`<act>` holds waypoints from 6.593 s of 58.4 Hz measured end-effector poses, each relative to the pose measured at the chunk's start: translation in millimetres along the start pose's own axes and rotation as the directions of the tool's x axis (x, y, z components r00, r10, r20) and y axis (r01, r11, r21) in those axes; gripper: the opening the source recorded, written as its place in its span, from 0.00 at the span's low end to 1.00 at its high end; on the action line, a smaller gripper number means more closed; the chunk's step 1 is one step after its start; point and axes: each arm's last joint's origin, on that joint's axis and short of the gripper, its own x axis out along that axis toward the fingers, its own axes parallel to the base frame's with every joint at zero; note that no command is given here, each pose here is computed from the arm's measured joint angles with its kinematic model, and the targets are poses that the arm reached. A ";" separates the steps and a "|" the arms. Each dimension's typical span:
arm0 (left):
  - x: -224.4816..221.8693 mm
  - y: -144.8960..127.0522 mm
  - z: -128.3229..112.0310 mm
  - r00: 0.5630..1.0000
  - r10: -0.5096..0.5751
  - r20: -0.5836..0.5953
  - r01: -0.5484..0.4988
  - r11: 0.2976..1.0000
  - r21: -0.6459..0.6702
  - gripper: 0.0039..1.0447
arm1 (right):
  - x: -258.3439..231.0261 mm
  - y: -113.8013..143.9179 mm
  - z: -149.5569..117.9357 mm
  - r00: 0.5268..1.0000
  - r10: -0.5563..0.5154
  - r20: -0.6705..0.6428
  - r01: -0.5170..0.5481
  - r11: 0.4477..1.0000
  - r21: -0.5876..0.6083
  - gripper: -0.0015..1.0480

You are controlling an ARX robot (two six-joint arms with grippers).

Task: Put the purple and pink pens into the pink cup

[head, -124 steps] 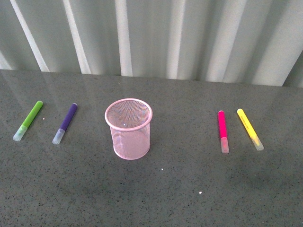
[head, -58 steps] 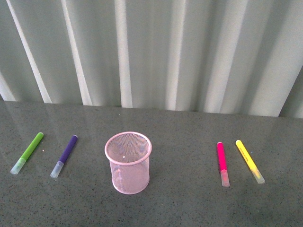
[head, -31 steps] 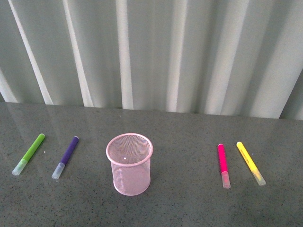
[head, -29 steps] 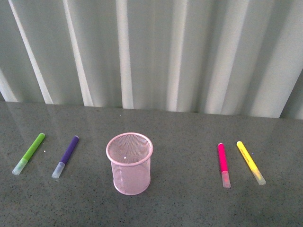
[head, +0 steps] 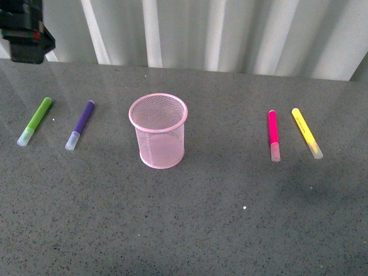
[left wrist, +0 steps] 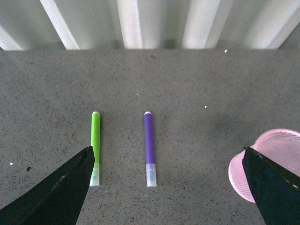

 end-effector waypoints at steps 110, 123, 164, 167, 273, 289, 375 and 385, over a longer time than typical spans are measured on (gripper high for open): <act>202.3 -6.3 -34.1 0.912 0.001 -0.411 0.047 0.993 0.107 0.94 | 0.0 0.0 0.0 1.000 0.000 0.000 0.000 1.000 0.000 0.93; 204.7 -3.7 -33.4 0.908 0.007 -0.418 0.039 0.994 0.102 0.94 | 0.0 0.0 0.0 1.000 0.000 0.000 0.000 1.000 0.000 0.93; 202.4 -7.2 -37.5 0.870 -0.047 -0.490 0.057 0.998 0.006 0.31 | 0.0 0.0 0.0 1.000 0.000 0.000 0.000 1.000 0.000 0.93; 202.7 -7.2 -38.0 0.869 -0.047 -0.493 0.051 0.999 -0.005 0.23 | 0.0 0.0 0.0 1.000 0.000 0.000 0.000 1.000 0.000 0.93; 61.5 -142.9 -44.0 0.889 -0.018 0.458 0.204 0.910 -0.361 0.12 | 0.0 0.0 0.0 1.000 0.000 0.000 0.000 1.000 0.000 0.93; 67.3 -141.3 -51.9 0.904 -0.014 0.428 0.199 0.899 -0.390 0.12 | 0.0 0.0 0.0 1.000 0.000 0.000 0.000 1.000 0.000 0.93; -21.0 -81.1 -66.5 0.910 0.032 0.413 0.011 0.995 -0.102 0.64 | 0.0 0.0 0.0 1.000 -0.002 0.000 0.002 1.000 0.000 0.93; -60.8 -46.6 -64.4 0.856 0.062 0.514 0.001 0.993 -0.120 0.35 | 0.0 0.0 0.0 1.000 0.000 0.000 0.000 1.000 0.000 0.93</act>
